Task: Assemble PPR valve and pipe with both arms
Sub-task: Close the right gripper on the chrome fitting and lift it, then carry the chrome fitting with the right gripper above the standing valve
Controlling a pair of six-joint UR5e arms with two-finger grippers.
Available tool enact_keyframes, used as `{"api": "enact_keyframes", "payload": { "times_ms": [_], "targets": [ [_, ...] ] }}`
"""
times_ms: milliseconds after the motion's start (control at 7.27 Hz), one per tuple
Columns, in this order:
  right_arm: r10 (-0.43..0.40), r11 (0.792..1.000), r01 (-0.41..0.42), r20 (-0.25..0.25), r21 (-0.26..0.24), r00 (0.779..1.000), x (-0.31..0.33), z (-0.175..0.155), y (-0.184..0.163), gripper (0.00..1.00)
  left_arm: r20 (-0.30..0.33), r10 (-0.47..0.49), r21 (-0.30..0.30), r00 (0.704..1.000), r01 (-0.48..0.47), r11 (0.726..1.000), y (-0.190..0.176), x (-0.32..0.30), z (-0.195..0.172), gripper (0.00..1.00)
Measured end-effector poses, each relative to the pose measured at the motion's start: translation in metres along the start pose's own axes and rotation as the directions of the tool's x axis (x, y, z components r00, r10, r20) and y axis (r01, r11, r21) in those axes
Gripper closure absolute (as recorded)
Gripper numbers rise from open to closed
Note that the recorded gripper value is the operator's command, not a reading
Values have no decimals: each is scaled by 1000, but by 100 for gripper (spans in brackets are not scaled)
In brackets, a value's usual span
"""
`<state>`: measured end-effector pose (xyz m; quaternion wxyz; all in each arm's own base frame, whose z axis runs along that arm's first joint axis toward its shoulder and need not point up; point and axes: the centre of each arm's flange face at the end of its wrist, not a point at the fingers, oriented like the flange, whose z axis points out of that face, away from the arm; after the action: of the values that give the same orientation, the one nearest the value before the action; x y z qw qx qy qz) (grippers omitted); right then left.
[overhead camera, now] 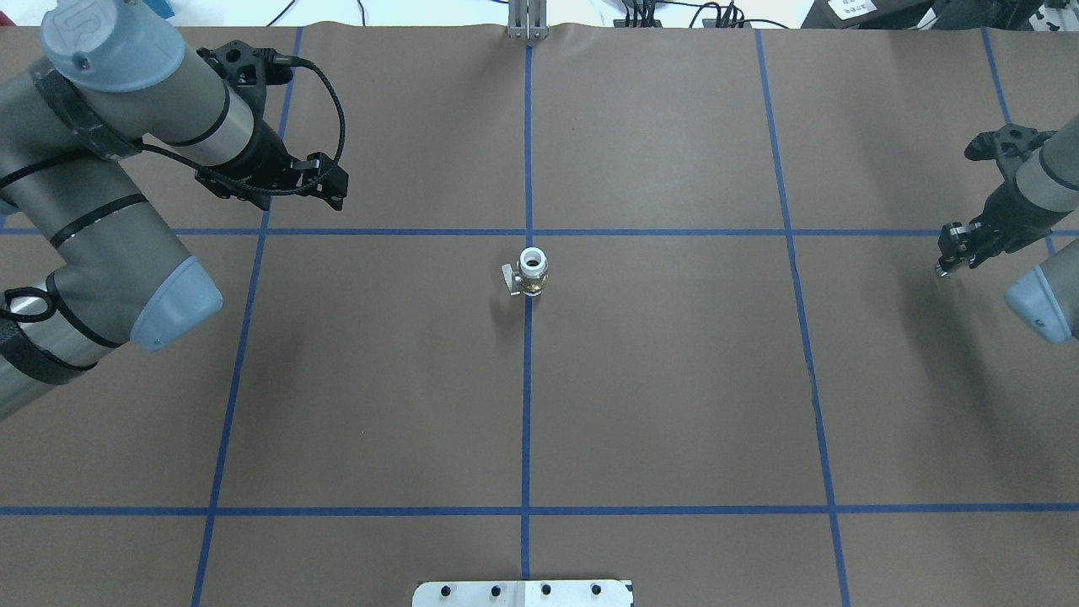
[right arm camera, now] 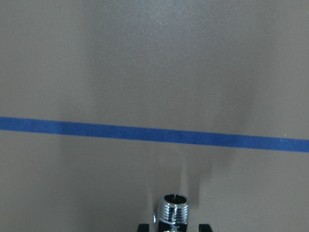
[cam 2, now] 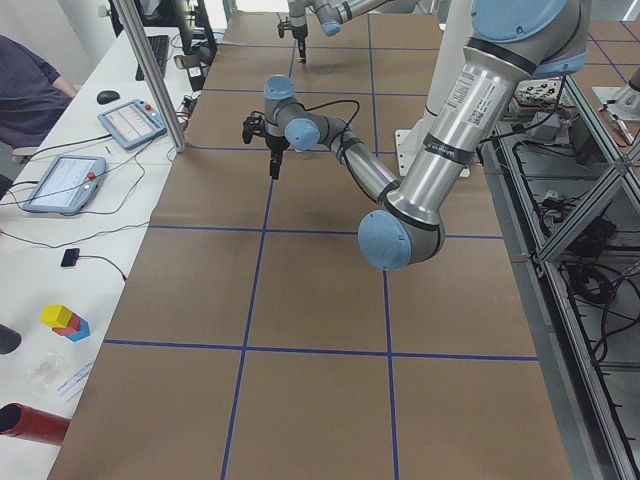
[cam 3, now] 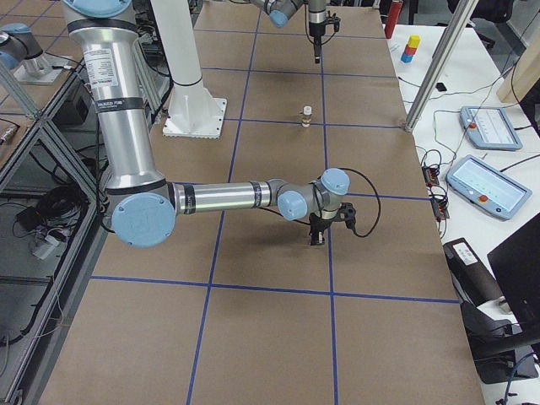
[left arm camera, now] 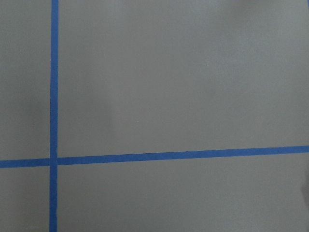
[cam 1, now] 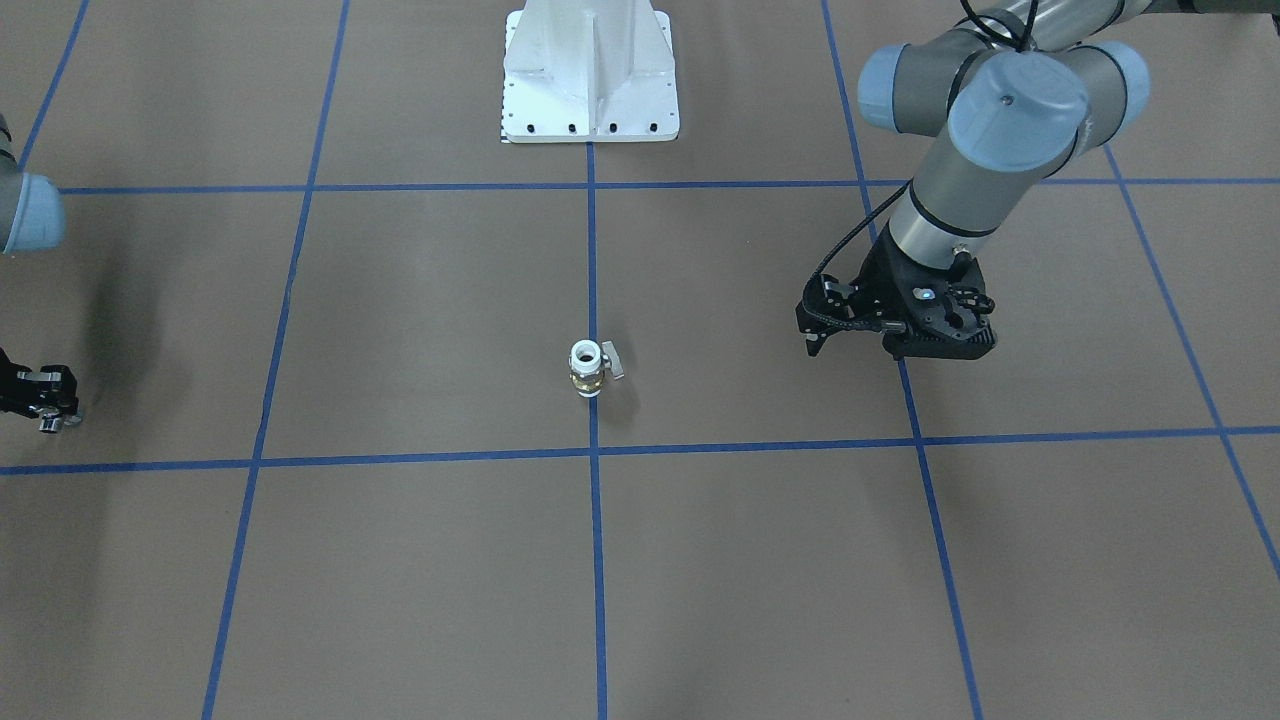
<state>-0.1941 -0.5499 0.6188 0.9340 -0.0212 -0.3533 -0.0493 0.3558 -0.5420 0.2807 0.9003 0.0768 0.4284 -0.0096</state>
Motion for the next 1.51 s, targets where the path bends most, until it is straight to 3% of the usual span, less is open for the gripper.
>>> {"api": "enact_keyframes", "payload": {
  "times_ms": [138,275,413,825,1101,1513],
  "targets": [
    [0,1000,0,1,-1,1000,0,0,0,56,0,0,0,1000,0,1000,0,0,0,0],
    [0,1000,0,2,-1,1000,0,0,0,73,0,-1,0,1000,1,1000,0,0,0,0],
    [-1,1000,1,3,0,1000,-1,-1,0,100,0,-1,1,1000,1,1000,-1,0,-1,0],
    [0,1000,0,12,26,1000,-11,-19,-9,100,-1,-3,3,1000,3,1000,-1,0,-2,0],
    [67,997,-67,8,40,998,-33,-83,-47,100,-1,-2,5,1000,2,1000,-2,-2,-4,0],
    [126,992,-126,-1,15,992,-148,-197,-107,100,7,2,7,1000,-2,1000,-1,-14,-2,0]
  ]
}}
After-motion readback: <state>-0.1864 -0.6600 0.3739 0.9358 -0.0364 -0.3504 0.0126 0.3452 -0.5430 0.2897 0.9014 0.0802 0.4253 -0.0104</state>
